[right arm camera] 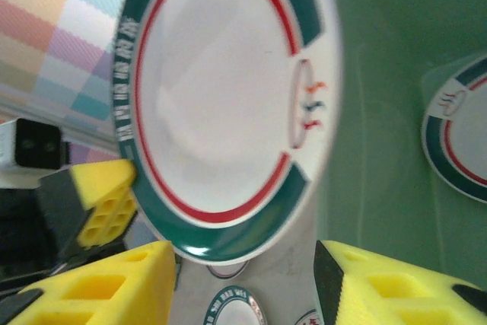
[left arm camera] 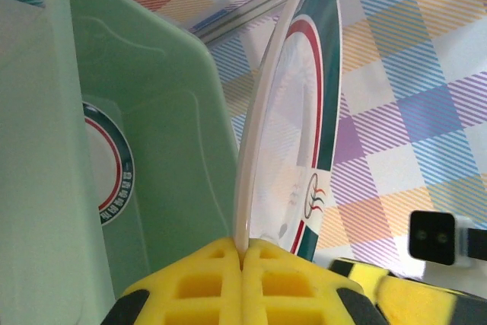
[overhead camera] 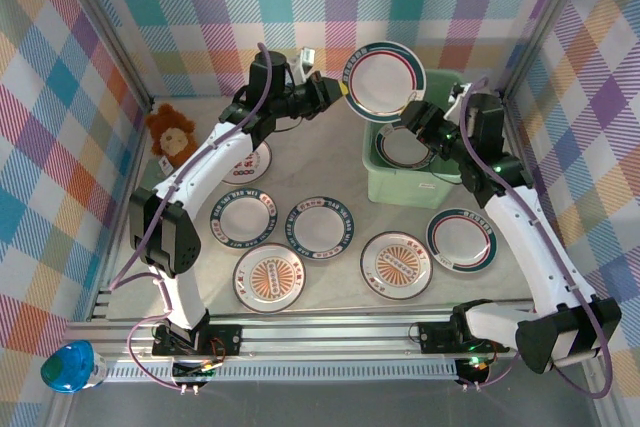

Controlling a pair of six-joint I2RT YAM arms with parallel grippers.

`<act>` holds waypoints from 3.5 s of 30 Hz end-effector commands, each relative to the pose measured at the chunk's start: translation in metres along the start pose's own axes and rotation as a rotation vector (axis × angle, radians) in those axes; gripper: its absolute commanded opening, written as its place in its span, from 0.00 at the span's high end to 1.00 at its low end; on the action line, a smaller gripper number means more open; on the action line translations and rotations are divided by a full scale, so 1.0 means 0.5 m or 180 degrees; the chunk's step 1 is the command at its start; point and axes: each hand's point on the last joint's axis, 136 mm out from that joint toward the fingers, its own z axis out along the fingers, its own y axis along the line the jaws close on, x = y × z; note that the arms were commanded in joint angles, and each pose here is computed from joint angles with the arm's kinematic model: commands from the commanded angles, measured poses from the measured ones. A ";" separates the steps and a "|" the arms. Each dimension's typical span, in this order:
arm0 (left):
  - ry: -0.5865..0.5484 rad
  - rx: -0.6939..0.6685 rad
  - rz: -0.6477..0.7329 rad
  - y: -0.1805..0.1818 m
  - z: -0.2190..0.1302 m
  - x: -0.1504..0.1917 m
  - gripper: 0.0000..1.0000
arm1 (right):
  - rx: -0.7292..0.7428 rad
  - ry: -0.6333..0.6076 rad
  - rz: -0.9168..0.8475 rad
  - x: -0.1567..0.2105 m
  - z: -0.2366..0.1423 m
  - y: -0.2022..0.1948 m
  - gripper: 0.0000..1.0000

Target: Place the plates into the plastic bin on the countertop

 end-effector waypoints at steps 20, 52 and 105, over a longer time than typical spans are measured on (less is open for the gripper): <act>0.0129 0.0457 0.0185 -0.109 -0.019 0.038 1.00 | 0.0194 -0.0589 0.0465 -0.028 -0.010 -0.061 0.65; 0.0387 0.0430 0.0177 -0.097 0.009 0.067 0.66 | 0.0134 -0.0745 0.0914 -0.039 -0.015 -0.066 1.00; 0.0115 -0.0728 -0.0163 0.313 -0.016 -0.064 0.24 | 0.1982 -0.1318 0.1788 -0.016 0.259 -0.338 1.00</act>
